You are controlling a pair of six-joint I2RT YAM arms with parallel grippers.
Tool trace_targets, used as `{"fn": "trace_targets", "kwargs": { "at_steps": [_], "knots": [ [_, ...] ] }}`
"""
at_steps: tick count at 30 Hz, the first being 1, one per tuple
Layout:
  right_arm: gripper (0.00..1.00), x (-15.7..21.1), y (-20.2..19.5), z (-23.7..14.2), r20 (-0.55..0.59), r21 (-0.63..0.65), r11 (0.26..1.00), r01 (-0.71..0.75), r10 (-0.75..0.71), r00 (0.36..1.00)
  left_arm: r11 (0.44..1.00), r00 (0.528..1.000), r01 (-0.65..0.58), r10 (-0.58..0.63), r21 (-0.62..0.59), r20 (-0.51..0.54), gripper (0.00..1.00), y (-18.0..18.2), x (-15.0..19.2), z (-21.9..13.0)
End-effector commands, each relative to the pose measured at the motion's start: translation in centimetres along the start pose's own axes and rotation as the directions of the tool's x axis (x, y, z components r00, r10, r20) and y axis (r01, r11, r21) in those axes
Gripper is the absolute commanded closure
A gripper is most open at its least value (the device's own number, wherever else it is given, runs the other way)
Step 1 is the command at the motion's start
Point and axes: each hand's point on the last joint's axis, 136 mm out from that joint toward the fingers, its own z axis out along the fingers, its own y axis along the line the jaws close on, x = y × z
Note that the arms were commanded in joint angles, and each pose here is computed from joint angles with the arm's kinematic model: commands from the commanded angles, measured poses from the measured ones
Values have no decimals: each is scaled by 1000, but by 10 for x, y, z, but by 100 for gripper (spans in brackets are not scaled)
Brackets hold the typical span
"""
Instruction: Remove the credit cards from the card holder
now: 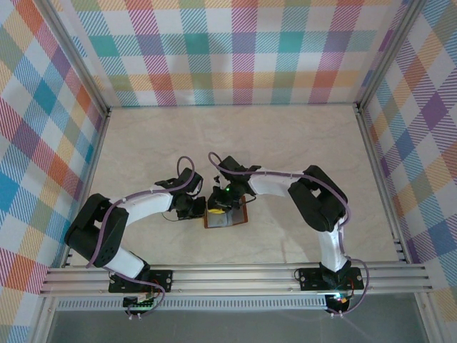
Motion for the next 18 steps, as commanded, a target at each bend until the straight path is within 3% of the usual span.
{"fn": "trace_targets", "kwargs": {
  "at_steps": [1,18],
  "knots": [
    [81,3,-5,7,-18,38,999,-3,4,1000,1000,997,21,-22,-19,-70,93,12,20,9],
    [60,13,-45,-16,34,326,945,4,-16,999,999,997,27,-29,-23,-68,93,19,21,9]
  ]
}}
